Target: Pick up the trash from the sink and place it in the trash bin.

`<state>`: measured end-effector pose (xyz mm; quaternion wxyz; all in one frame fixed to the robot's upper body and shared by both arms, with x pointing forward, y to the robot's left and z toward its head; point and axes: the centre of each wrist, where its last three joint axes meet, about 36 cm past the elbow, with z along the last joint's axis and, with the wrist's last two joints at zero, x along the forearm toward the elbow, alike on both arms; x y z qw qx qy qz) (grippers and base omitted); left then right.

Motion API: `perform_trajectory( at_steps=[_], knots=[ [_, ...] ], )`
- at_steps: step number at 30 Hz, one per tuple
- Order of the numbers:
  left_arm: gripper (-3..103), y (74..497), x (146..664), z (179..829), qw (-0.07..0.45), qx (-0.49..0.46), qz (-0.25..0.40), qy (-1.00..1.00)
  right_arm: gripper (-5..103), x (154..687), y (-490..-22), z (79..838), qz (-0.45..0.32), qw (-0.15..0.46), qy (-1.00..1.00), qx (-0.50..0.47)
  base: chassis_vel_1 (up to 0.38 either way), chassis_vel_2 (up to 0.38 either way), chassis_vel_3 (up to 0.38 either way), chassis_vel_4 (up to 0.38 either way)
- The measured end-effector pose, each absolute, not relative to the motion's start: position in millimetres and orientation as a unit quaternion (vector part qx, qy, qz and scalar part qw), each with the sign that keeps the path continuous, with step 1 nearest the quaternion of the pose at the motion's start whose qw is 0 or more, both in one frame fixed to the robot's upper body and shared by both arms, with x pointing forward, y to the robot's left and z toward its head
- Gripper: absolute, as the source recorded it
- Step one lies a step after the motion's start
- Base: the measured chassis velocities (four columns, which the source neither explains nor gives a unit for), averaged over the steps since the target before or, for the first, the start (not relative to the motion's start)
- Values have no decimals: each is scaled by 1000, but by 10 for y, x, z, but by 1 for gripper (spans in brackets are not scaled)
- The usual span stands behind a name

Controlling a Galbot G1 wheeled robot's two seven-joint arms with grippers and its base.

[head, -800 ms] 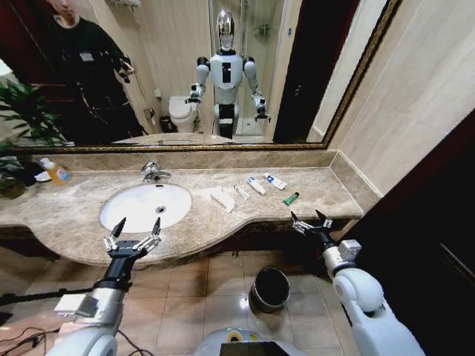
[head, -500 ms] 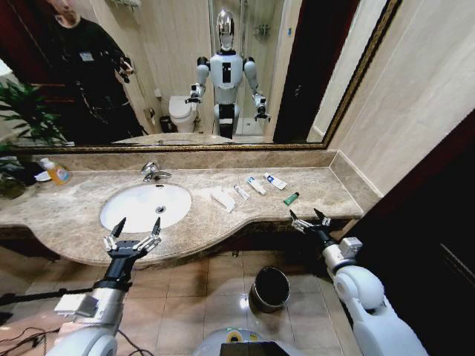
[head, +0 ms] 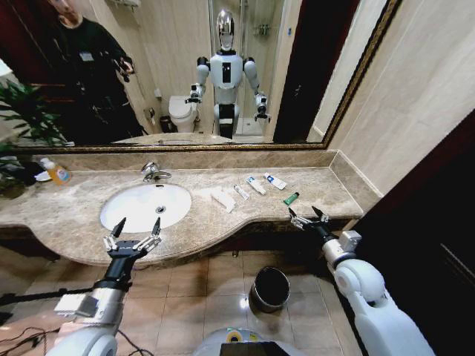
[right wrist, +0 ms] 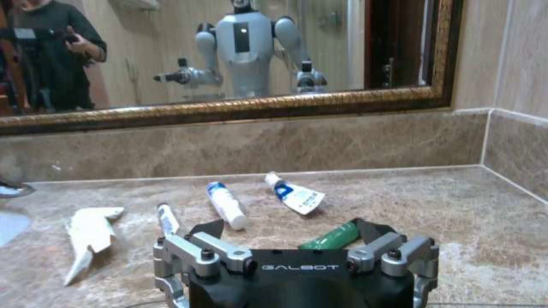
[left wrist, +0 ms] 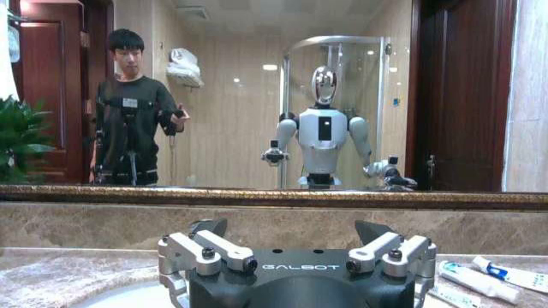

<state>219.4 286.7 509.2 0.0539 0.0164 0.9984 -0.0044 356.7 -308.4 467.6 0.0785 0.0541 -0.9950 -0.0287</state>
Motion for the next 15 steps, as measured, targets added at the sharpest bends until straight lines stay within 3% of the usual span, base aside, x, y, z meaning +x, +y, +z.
perform_trajectory(
  at_steps=[15],
  knots=[
    [100, 2867, 2194, 5092, 54, 16, -4, 998, 100, 4540, -2829, 4588, -35, 91, -995, -29, 0, 0, 0, 0]
  ],
)
